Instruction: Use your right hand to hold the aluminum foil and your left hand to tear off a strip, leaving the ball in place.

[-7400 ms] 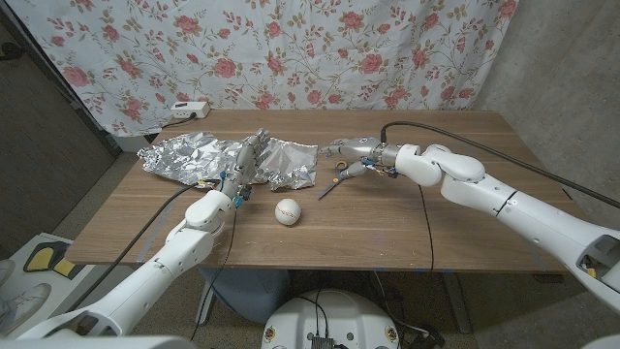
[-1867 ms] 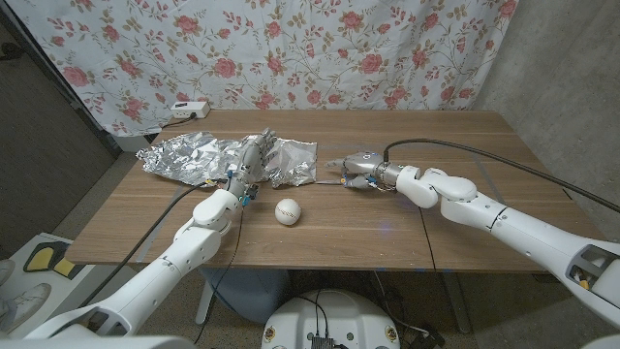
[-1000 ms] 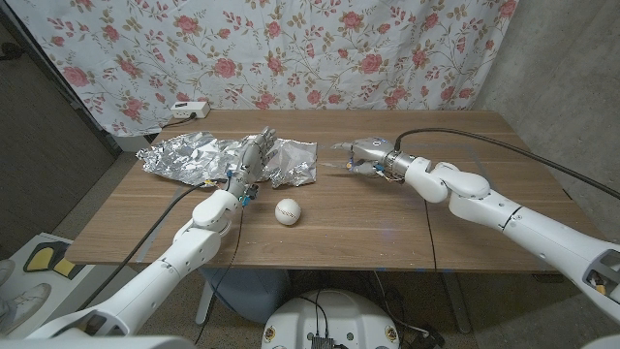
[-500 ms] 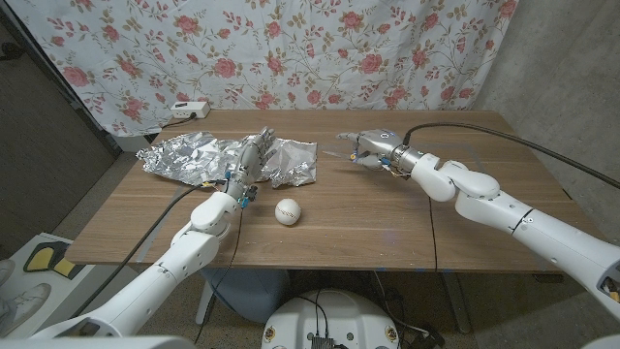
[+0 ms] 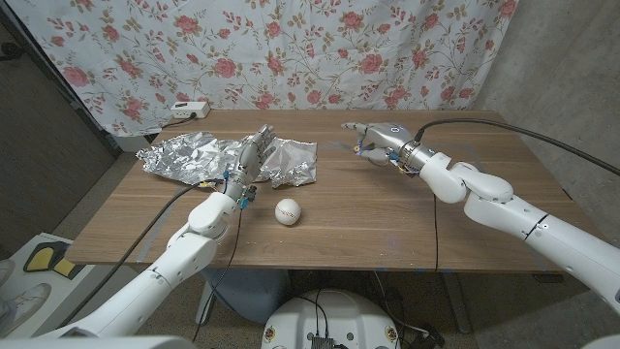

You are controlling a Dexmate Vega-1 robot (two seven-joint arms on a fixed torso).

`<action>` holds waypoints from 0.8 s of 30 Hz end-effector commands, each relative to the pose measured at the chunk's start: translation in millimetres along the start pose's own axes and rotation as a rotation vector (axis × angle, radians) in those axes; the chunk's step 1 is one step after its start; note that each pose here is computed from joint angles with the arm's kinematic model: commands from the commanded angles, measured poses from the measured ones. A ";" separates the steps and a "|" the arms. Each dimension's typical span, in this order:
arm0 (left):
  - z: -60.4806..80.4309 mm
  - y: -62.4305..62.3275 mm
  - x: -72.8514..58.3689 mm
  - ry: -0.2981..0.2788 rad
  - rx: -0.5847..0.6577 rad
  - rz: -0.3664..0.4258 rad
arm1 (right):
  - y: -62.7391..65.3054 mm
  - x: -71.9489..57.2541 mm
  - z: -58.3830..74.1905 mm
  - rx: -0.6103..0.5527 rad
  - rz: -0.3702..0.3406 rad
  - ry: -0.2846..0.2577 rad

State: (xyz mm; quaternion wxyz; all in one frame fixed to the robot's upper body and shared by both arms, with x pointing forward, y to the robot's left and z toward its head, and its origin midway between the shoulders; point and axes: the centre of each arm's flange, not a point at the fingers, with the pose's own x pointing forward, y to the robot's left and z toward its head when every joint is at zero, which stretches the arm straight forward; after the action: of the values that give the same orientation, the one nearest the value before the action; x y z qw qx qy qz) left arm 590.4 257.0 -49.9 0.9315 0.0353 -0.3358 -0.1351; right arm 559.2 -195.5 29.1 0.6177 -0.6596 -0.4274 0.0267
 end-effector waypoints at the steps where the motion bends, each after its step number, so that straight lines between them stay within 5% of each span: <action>1: 14.1 -5.7 -12.4 -0.018 0.043 0.019 | -14.0 -15.1 1.1 0.105 -0.089 -0.003; 10: 15.9 -12.6 -30.0 -0.045 0.019 0.015 | -11.8 -26.9 9.2 0.191 -0.110 0.012; 24: 30.2 -7.7 -52.2 -0.083 0.042 -0.036 | -28.0 -32.5 34.3 0.342 -0.164 0.004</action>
State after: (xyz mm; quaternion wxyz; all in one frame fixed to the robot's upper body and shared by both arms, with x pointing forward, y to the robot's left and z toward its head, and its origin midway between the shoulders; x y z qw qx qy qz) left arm 549.2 257.9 -58.4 0.9202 0.0460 -0.3646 -0.1346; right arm 520.3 -196.7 25.0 0.6867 -0.5611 -0.4611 0.0320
